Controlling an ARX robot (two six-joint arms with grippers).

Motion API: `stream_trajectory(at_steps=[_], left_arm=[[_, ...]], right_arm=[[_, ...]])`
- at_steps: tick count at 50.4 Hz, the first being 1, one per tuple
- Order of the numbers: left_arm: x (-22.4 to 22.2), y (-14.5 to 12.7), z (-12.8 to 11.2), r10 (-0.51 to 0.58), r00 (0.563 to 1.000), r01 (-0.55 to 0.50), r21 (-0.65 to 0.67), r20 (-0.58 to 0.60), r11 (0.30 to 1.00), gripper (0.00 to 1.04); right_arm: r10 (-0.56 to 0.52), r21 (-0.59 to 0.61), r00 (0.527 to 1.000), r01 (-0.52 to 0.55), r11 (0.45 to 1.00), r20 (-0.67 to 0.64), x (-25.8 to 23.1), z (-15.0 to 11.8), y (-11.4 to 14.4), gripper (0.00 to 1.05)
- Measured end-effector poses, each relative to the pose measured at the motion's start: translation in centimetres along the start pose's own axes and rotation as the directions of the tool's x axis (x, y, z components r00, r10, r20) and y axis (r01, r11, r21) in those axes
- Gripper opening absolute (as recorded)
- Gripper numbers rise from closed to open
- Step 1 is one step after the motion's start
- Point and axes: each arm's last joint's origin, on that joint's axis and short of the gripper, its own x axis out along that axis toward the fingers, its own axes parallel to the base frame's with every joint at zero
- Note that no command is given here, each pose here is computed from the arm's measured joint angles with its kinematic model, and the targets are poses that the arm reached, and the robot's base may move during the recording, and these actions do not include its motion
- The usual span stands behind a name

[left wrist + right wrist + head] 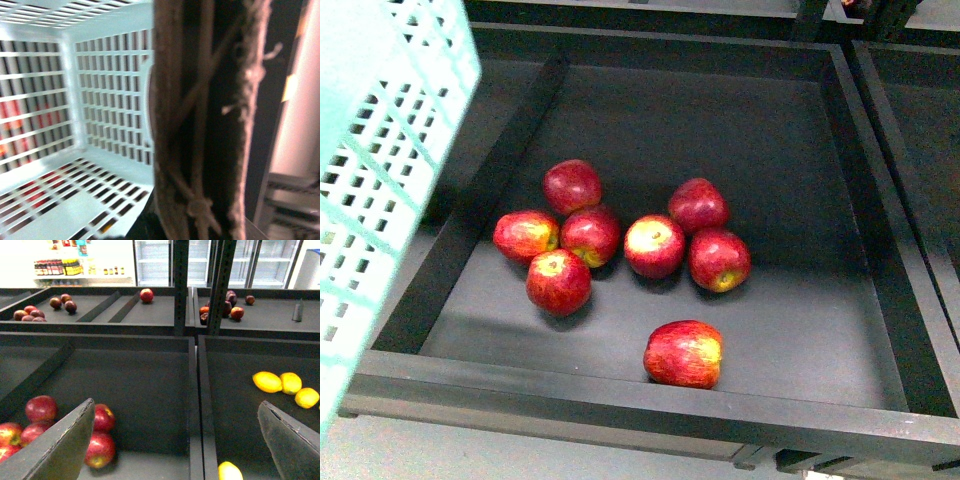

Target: Pick lemon and mango into basket

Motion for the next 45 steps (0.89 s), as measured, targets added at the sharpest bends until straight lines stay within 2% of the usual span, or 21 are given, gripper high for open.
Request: stream_trajectory(at_steps=[2, 4, 14, 25, 36, 40, 45], left_arm=[[0.2, -0.3, -0.3, 0.137, 0.989, -0.131, 0.109, -0.046, 0.985, 0.04], [0.6, -0.5, -0.8, 0.232, 0.969, -0.205, 0.258, -0.079, 0.944, 0.04], [4.0, -0.7, -3.2, 0.278, 0.956, -0.185, 0.539, -0.097, 0.822, 0.04], [7.8, -0.9, -7.4, 0.267, 0.942, -0.094, 0.606, -0.203, 0.790, 0.04], [10.7, -2.0, -12.5, 0.256, 0.884, 0.023, 0.586, -0.390, 0.810, 0.04], [11.3, -2.6, -15.5, 0.248, 0.843, 0.089, 0.580, -0.477, 0.810, 0.04], [11.2, -2.8, -17.5, 0.249, 0.814, 0.130, 0.584, -0.524, 0.801, 0.04]], right_arm=[[-0.001, 0.000, 1.000, 0.001, 1.000, 0.000, 0.0, 0.0, 0.0, 0.96], [0.000, 0.000, 1.000, 0.000, 1.000, 0.000, 0.0, 0.0, 0.0, 0.96], [-0.004, 0.000, 1.000, 0.004, 1.000, 0.000, 0.0, 0.0, 0.0, 0.96], [-0.004, 0.000, 1.000, 0.004, 1.000, 0.000, 0.0, 0.0, 0.0, 0.96], [-0.004, 0.000, 1.000, 0.004, 1.000, 0.000, 0.0, 0.0, 0.0, 0.96], [-0.004, 0.000, 1.000, 0.004, 1.000, 0.000, 0.0, 0.0, 0.0, 0.96], [-0.004, 0.000, 1.000, 0.004, 1.000, 0.000, 0.0, 0.0, 0.0, 0.96]])
